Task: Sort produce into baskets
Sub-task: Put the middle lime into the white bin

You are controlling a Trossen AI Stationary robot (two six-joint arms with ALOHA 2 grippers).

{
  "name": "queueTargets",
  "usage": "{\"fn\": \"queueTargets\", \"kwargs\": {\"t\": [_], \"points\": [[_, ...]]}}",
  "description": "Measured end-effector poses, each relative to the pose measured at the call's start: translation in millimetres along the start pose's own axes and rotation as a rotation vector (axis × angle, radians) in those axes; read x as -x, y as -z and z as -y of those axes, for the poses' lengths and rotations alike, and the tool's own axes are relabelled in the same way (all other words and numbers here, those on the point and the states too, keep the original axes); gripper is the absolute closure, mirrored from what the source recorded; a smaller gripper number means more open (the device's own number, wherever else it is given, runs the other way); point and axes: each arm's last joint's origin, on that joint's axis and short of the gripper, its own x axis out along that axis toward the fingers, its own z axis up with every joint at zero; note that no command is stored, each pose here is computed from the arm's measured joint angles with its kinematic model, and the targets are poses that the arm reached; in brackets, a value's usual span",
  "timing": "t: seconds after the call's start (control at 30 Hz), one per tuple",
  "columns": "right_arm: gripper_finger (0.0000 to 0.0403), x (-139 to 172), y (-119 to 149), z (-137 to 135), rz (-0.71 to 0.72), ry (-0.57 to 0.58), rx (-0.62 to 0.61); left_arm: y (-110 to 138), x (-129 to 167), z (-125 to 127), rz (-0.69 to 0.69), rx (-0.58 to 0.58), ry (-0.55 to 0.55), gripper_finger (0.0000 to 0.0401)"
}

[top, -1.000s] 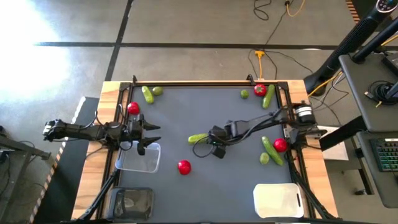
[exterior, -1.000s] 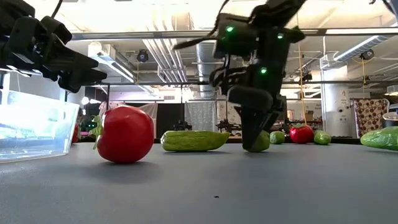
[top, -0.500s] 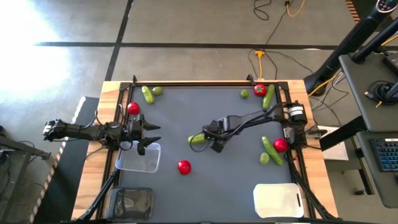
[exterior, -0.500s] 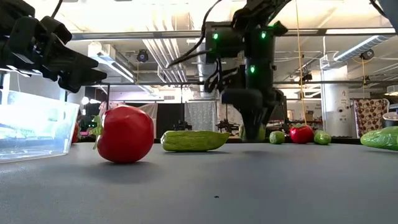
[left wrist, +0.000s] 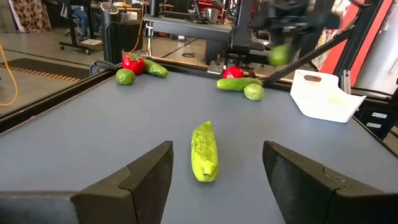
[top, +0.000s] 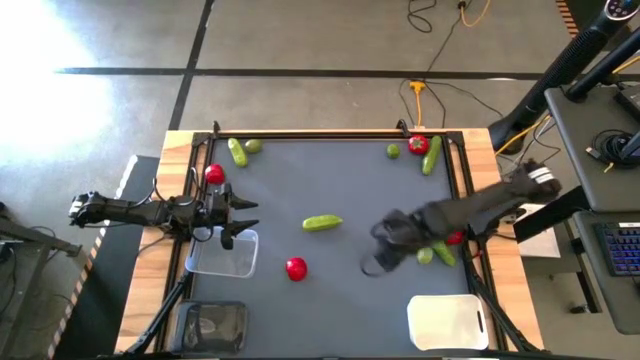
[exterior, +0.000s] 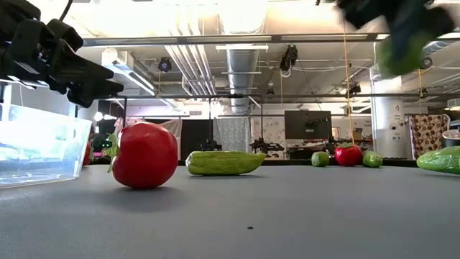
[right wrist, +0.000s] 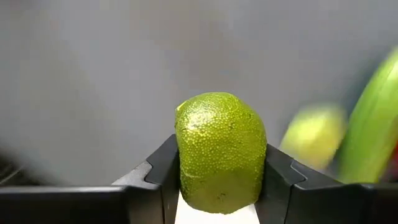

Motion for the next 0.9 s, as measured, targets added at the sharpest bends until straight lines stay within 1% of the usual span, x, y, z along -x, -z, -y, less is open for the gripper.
{"fn": "queueTargets", "kwargs": {"t": [0.07,0.13,0.3,0.33,0.4,0.53,0.63,0.77,0.9], "points": [[0.0258,3,28,1,-0.108,-0.017,-0.091,0,0,0,0.000,0.000,0.000,0.0170],[0.0258,2,53,0,-0.211,-0.009,-0.175,0,0,0,0.000,0.000,0.000,0.0170],[0.0264,-8,107,-12,-0.377,-0.044,-0.316,0,0,0,0.000,0.000,0.000,0.0170],[0.0264,-12,115,-13,-0.394,-0.030,-0.336,0,0,0,-0.001,0.000,0.000,0.0170],[0.0263,-23,127,-10,-0.388,0.041,-0.369,0,0,0,-0.003,-0.001,-0.001,0.0170],[0.0256,-52,141,-4,-0.352,0.146,-0.404,0,0,0,-0.003,0.000,-0.001,0.0170],[0.0254,-74,145,-5,-0.362,0.139,-0.377,0,0,0,-0.003,-0.001,-0.001,0.0170],[0.0254,-103,145,1,-0.328,0.205,-0.367,0,0,0,-0.003,-0.001,-0.001,0.0170],[0.0234,-114,145,2,-0.374,0.265,-0.363,0,0,0,-0.003,-0.001,-0.001,0.0170]]}}
